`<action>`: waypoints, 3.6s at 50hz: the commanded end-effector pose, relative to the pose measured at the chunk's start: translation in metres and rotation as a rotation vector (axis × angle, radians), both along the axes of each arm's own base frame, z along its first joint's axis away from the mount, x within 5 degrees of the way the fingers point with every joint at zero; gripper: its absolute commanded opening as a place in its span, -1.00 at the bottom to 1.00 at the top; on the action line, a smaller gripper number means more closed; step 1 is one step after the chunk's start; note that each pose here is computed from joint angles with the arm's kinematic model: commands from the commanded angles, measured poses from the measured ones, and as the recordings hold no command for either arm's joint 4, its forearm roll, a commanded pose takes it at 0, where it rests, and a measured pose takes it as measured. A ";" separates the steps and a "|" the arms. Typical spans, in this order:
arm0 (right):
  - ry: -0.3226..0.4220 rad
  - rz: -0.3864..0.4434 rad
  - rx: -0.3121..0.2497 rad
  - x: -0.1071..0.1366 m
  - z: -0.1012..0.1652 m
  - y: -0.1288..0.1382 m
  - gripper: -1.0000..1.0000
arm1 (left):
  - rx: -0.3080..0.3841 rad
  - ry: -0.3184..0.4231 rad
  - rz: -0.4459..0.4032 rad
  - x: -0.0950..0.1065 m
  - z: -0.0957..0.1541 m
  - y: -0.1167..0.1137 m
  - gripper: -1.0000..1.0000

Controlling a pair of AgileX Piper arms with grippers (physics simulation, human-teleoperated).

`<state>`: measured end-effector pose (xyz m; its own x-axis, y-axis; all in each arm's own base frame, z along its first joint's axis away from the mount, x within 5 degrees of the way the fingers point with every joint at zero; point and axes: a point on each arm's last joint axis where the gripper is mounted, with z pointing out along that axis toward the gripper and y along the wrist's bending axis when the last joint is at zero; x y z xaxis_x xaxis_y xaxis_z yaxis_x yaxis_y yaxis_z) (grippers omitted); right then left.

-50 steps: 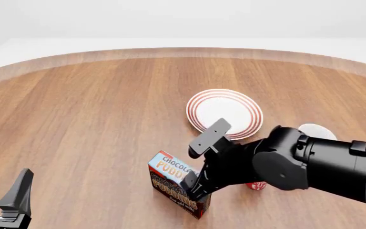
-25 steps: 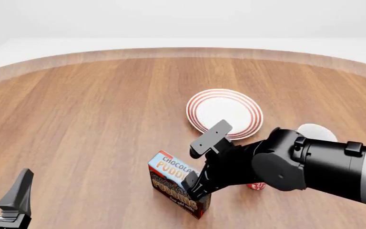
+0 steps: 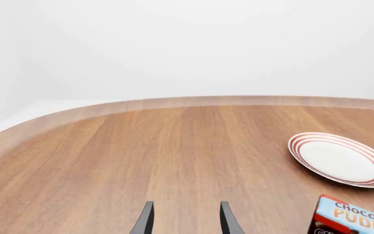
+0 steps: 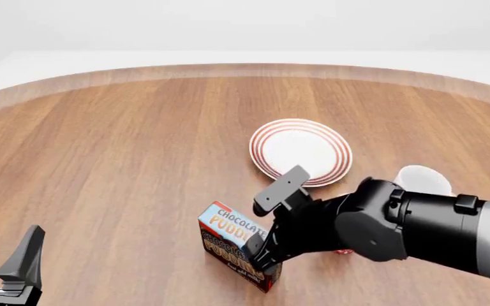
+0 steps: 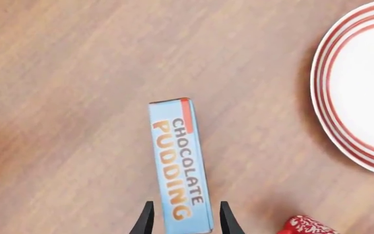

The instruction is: Put the chocolate pudding to the right of the plate.

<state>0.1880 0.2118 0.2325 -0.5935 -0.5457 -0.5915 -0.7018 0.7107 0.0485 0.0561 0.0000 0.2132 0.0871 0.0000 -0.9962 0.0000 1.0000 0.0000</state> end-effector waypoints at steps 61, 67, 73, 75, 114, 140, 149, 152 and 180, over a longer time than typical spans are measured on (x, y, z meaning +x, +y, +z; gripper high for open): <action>0.036 -0.025 0.007 -0.005 -0.030 0.002 1.00 | 0.000 0.000 0.000 0.000 0.000 0.000 1.00; 0.023 -0.036 0.001 0.001 -0.030 -0.005 -1.00 | 0.000 0.000 0.000 0.000 0.000 0.000 1.00; 0.017 -0.041 0.005 0.002 -0.028 -0.005 -1.00 | 0.000 0.000 0.000 0.000 0.000 0.000 1.00; 0.018 -0.041 0.006 0.002 -0.029 -0.005 -1.00 | 0.000 0.000 0.000 0.000 0.000 0.000 1.00; -0.251 -0.031 0.074 0.058 0.061 -0.011 -1.00 | 0.000 0.000 0.000 0.000 0.000 0.000 1.00; -0.426 -0.159 0.174 0.081 0.113 -0.044 -1.00 | 0.000 0.000 0.000 0.000 0.000 0.000 1.00; -0.466 -0.192 0.207 0.083 0.124 -0.052 -1.00 | 0.000 0.000 0.000 0.000 0.000 0.000 1.00; -0.471 -0.209 0.215 0.087 0.121 -0.054 -1.00 | 0.000 0.000 0.000 0.000 0.000 0.000 1.00; -0.487 -0.384 0.177 0.148 0.133 -0.090 -1.00 | 0.000 0.000 0.000 0.000 0.000 0.000 1.00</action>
<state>0.3144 0.1384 0.3589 -0.3488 -0.2659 -0.8987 -0.4411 0.8926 -0.0929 0.0561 0.0000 0.2132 0.0871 0.0000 -0.9962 0.0000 1.0000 0.0000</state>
